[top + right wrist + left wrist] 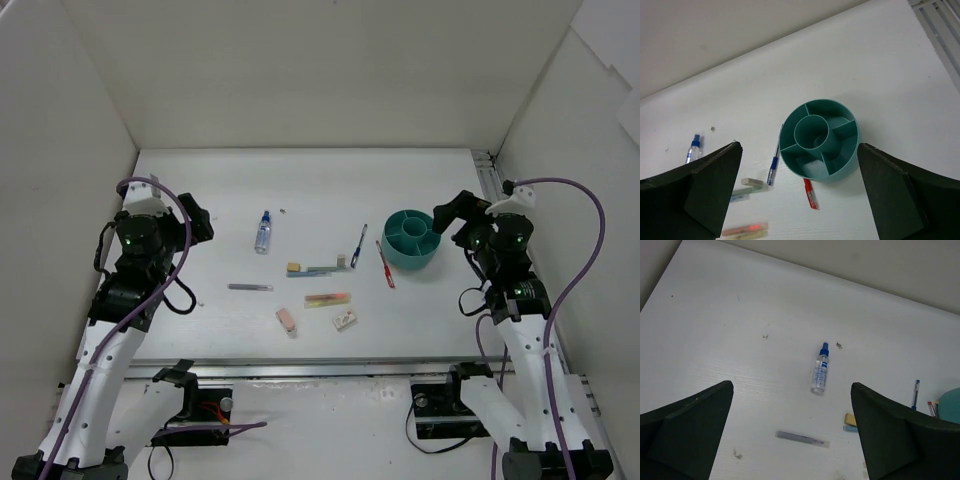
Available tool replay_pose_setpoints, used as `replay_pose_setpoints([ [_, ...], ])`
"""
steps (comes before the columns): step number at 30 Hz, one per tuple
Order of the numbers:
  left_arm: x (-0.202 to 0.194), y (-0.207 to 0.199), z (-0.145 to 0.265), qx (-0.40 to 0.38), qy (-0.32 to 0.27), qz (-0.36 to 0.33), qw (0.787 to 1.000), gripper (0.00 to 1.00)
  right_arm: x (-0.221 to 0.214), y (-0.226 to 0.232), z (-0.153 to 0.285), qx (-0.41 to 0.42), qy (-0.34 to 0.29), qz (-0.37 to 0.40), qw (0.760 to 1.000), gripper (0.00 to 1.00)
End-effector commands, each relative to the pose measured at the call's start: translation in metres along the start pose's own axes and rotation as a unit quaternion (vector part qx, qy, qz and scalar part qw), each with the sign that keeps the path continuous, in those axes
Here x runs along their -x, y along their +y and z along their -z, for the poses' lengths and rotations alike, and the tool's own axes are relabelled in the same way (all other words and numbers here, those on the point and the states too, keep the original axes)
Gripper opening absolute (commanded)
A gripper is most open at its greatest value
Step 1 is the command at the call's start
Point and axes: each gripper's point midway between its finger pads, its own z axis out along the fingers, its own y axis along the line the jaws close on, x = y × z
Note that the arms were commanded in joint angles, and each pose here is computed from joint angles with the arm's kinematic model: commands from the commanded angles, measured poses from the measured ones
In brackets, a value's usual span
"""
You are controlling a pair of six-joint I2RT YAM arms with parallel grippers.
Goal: Sort the stationery into containers
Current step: Pick up the pen from the center of the board.
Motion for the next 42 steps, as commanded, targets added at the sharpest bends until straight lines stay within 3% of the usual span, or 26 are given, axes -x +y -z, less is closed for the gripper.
replay_pose_setpoints([
  [1,0.015,-0.006,0.002,-0.017,-0.034,0.009,0.999,1.00,0.010,0.024,-0.002,0.055,-0.001,0.001,0.998,0.98],
  [8,0.011,-0.010,0.002,-0.030,-0.029,0.007,0.999,1.00,-0.016,0.062,-0.012,0.145,0.085,0.023,0.985,0.98],
  [12,0.007,-0.014,-0.008,-0.036,-0.014,-0.001,0.999,1.00,-0.072,0.094,-0.016,0.166,0.197,0.083,0.963,0.98],
  [14,0.003,-0.016,-0.012,-0.039,-0.006,-0.004,0.999,1.00,-0.086,0.099,-0.018,0.157,0.223,0.110,0.956,0.98],
  [15,-0.001,-0.016,-0.016,-0.039,0.001,-0.005,0.999,1.00,-0.113,0.101,-0.016,0.153,0.266,0.125,0.944,0.98],
  [19,-0.012,-0.022,-0.026,-0.053,0.017,-0.003,0.998,1.00,-0.169,0.088,-0.013,0.115,0.339,0.166,0.919,0.93],
  [23,-0.019,-0.031,-0.036,-0.077,0.039,-0.010,0.996,1.00,-0.213,0.056,-0.013,0.050,0.383,0.194,0.902,0.90],
  [26,-0.018,-0.035,-0.040,-0.084,0.045,-0.014,0.995,1.00,-0.225,0.031,-0.018,-0.005,0.383,0.211,0.899,0.90],
  [35,-0.031,-0.043,-0.051,-0.106,0.063,-0.008,0.992,1.00,-0.269,0.009,-0.048,-0.041,0.431,0.233,0.871,0.66],
  [39,-0.031,-0.044,-0.051,-0.106,0.075,-0.018,0.991,1.00,-0.277,0.000,-0.059,-0.057,0.439,0.209,0.872,0.59],
  [42,-0.030,-0.040,-0.051,-0.097,0.071,-0.022,0.992,1.00,-0.284,0.001,-0.060,-0.050,0.444,0.202,0.872,0.46],
])
